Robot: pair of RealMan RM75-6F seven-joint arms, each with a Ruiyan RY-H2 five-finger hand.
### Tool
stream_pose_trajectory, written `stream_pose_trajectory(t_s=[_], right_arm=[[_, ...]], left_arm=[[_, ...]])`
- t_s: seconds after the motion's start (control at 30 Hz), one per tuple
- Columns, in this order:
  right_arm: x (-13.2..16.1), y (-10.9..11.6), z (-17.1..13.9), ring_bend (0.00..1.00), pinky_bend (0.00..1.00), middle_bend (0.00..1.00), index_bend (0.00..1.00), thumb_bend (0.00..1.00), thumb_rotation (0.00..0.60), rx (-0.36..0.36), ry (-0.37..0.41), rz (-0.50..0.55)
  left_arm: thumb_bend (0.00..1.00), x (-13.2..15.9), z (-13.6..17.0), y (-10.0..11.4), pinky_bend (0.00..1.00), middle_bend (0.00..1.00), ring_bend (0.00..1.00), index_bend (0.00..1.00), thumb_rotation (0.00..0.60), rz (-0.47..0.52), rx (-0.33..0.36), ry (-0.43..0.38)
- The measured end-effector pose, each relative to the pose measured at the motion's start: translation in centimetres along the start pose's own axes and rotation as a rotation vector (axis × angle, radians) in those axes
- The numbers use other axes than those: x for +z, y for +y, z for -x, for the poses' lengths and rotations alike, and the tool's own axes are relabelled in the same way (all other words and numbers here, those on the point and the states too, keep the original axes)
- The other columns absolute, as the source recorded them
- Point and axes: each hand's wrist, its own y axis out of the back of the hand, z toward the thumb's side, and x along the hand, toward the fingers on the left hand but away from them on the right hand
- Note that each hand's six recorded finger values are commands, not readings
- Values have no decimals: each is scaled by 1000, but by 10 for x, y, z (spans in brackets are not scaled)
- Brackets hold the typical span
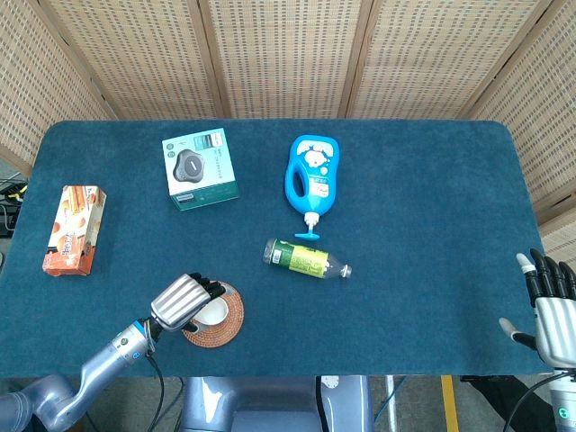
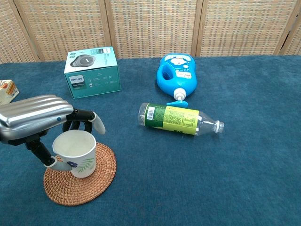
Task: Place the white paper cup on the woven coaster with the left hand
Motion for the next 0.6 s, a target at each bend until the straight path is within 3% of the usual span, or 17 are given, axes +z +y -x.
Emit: stream_pose_trajectory(t_s=[0.2, 0.33, 0.4, 0.47, 0.6], right_arm=[[-1, 1, 0, 0, 0, 0, 51, 0, 600, -2, -2, 3], [-1, 2, 0, 0, 0, 0, 53, 0, 600, -3, -1, 3], [-1, 2, 0, 0, 0, 0, 54, 0, 600, -3, -1, 2], [-1, 2, -1, 0, 0, 0, 55, 0, 600, -4, -2, 2], [0, 3, -1, 0, 0, 0, 55, 0, 600, -8, 0, 3]], left_arm=[[0, -1, 2, -3, 483, 398, 452, 255, 600, -15, -10, 3], [0, -2, 4, -7, 322, 124, 212, 26, 600, -19, -29, 3], [0, -2, 6, -8, 253, 26, 103, 0, 600, -23, -41, 0], [0, -3, 7, -9, 219, 0, 27, 0, 600, -27, -44, 1], [0, -6, 10, -8, 141, 0, 0, 0, 600, -16, -43, 11]])
